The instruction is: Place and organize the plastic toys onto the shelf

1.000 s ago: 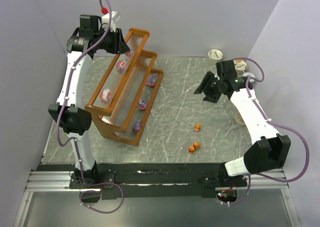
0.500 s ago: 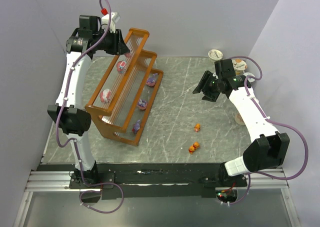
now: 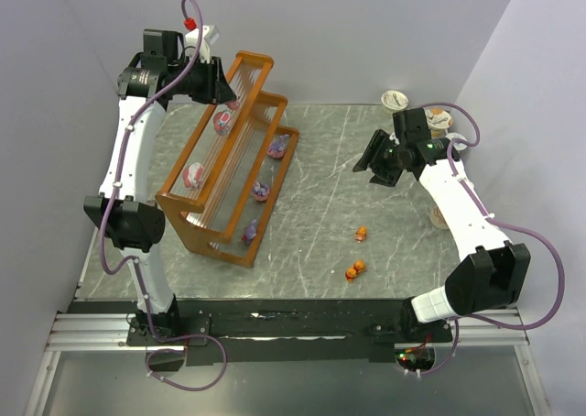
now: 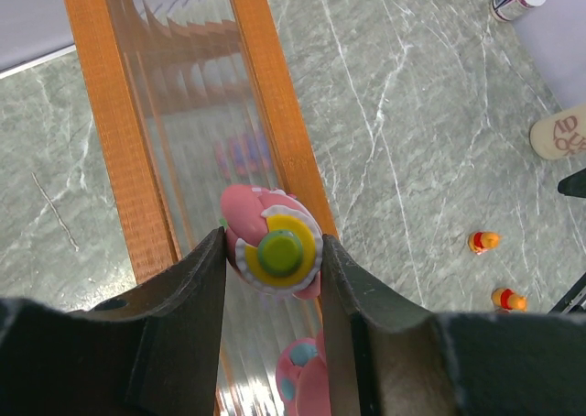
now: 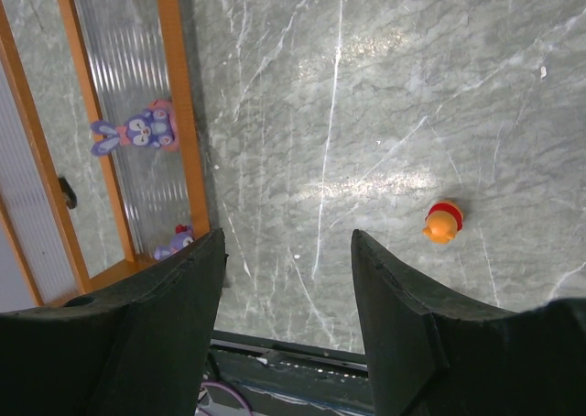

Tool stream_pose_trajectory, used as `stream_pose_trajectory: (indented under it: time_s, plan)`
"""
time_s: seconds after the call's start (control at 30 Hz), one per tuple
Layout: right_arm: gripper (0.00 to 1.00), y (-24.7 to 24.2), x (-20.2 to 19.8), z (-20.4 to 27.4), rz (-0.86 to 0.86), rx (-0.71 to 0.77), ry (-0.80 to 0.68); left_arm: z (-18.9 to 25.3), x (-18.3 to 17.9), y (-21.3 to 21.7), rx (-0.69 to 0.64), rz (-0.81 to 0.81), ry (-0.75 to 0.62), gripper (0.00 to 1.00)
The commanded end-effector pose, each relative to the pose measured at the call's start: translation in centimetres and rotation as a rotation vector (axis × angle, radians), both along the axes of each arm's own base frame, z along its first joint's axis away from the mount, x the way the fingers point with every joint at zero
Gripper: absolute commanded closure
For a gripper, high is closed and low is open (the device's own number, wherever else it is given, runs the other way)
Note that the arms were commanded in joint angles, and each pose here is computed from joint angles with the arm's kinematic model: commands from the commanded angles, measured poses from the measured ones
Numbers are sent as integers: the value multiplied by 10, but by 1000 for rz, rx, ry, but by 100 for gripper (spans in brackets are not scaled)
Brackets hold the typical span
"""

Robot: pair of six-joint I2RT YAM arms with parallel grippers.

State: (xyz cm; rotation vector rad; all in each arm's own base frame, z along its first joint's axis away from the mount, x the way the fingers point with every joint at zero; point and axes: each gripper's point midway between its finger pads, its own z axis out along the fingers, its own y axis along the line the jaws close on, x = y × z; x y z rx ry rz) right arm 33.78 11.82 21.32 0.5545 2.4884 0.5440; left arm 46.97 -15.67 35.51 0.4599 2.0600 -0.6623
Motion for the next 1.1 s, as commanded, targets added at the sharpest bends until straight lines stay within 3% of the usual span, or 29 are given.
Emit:
stream_pose_trajectory:
  time_s: [0.0, 1.07]
  plan:
    - [36, 2, 7, 11, 12, -10, -50, 20, -3, 2, 5, 4, -53, 82]
    - [36, 2, 6, 6, 23, -12, -43, 9, 13, -1, 35, 69, -40, 50]
